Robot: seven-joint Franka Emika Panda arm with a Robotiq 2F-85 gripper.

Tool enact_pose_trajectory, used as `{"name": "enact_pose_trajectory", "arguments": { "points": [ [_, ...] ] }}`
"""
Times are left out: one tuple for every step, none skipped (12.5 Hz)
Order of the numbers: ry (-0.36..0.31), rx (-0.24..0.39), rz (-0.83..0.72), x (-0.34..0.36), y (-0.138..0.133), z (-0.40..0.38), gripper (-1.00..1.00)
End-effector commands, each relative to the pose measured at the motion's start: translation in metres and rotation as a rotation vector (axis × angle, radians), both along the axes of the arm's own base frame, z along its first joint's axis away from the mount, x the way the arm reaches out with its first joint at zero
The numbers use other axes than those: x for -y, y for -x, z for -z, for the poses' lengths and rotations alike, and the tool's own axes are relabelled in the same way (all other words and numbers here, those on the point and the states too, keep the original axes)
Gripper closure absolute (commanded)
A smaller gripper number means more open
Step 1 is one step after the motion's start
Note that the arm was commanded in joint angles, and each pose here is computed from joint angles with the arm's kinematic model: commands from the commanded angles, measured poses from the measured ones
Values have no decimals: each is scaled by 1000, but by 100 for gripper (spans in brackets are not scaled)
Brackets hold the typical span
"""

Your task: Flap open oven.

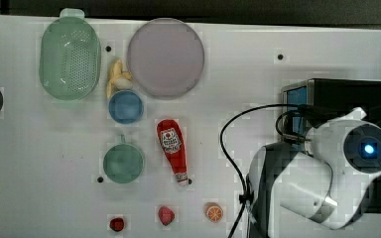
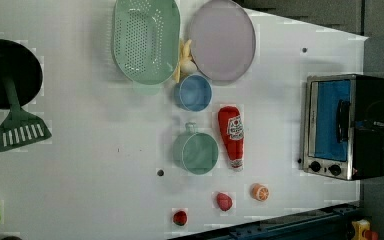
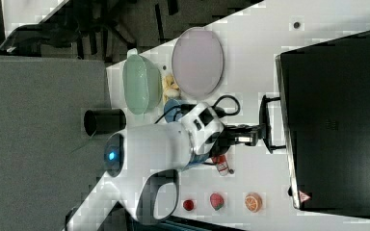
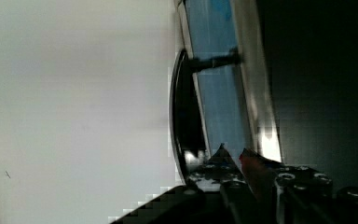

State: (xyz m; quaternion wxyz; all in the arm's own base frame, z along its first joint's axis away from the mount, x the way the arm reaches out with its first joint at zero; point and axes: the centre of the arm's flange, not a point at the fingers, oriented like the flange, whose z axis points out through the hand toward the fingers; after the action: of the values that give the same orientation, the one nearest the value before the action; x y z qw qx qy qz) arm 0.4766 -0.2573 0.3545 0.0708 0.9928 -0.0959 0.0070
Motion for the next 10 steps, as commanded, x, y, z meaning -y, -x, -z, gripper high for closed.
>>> {"name": "enact_pose_trajectory", "arguments": {
  "points": [
    [12, -12, -34, 4, -3, 18, 65],
    [15, -20, -36, 4, -4, 25, 65],
    [19, -23, -40, 3, -6, 31, 65],
    [18, -30, -46, 0, -7, 35, 65],
    [18, -37, -53, -3, -8, 39, 65],
    [18, -37, -61, -7, -11, 39, 65],
    [18, -38, -69, -10, -12, 39, 65],
    [15, -45, -78, -15, -13, 42, 65],
    [13, -48, -90, -24, -16, 44, 65],
    [20, -58, -100, -33, -19, 47, 65]
  ]
}}
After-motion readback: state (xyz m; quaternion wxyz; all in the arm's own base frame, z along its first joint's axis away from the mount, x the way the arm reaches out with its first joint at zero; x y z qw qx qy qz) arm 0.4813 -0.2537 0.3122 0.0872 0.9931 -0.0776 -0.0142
